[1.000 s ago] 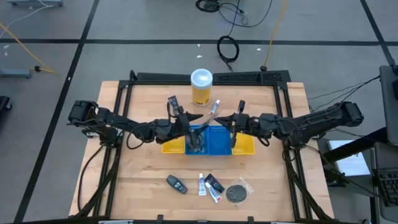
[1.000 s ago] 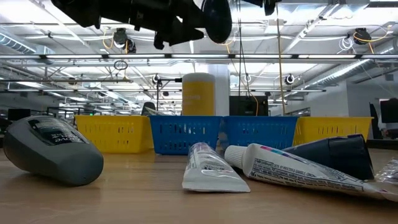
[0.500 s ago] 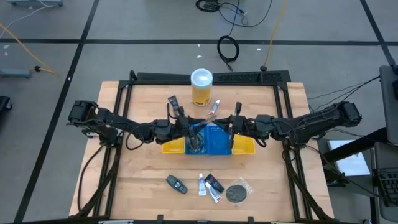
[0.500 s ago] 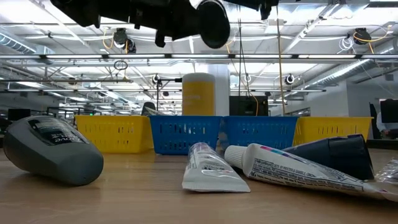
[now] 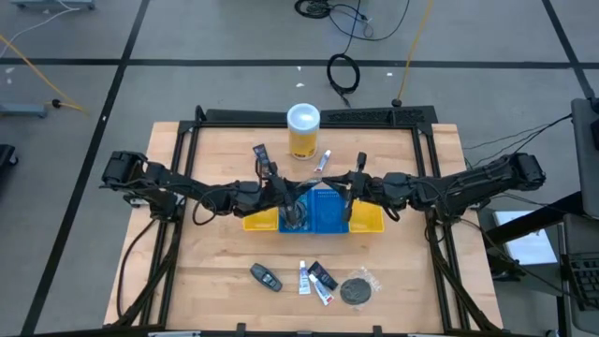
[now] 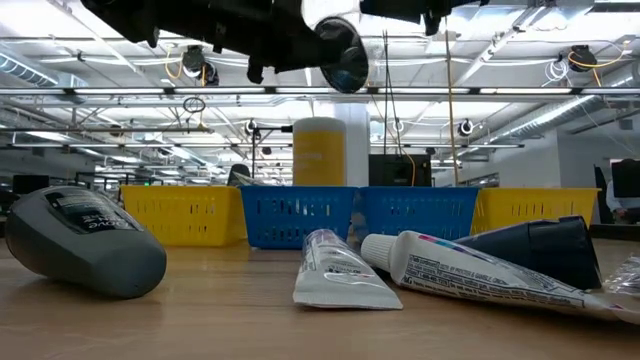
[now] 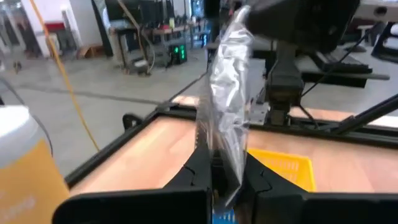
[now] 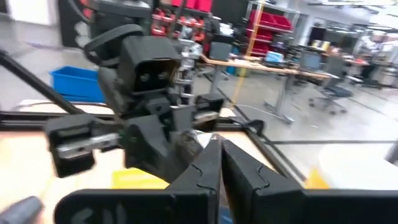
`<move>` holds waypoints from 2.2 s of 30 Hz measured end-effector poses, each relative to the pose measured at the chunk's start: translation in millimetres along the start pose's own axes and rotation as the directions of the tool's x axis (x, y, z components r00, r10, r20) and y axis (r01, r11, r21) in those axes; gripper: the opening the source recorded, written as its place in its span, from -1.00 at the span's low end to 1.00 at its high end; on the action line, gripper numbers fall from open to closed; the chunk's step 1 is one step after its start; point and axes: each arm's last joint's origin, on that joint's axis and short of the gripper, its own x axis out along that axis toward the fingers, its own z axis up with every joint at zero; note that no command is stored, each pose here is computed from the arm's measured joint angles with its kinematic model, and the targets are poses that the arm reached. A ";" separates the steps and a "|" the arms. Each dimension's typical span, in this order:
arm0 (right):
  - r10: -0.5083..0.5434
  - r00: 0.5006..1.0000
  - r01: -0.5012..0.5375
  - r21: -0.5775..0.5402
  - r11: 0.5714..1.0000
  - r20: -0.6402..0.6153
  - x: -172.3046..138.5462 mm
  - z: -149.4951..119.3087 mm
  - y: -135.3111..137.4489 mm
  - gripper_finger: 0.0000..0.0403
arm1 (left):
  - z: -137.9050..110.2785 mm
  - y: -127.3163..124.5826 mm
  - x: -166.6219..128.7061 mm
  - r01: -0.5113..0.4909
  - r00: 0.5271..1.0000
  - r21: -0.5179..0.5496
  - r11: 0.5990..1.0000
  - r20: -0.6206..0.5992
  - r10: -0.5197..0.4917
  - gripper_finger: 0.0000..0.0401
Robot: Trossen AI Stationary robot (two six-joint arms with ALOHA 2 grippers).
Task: Pick & Place Travel size toiletries
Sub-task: Put the black comb into the left blue bin
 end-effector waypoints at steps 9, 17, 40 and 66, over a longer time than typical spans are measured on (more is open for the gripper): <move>-0.040 0.995 0.036 -0.045 0.998 -0.096 -9.8 -3.6 -6.0 -0.70 | -3.5 5.5 -9.2 -0.035 0.990 -0.136 0.990 -0.143 0.015 -0.92; -0.035 0.988 0.026 -0.063 0.998 -0.148 -18.5 -4.8 -9.7 -0.61 | -0.1 21.0 -23.2 -0.025 0.947 -0.365 0.931 -0.307 -0.095 -0.95; -0.032 0.967 0.014 -0.072 0.997 -0.254 -23.3 -14.6 -10.8 -0.63 | -32.6 35.9 -22.4 -0.140 0.765 -0.588 0.797 -0.575 -0.289 -0.93; -0.031 0.966 0.012 -0.076 0.997 -0.256 -23.8 -25.9 -9.5 -0.63 | -52.3 32.4 -14.8 -0.224 0.717 -0.608 0.761 -0.632 -0.294 -0.62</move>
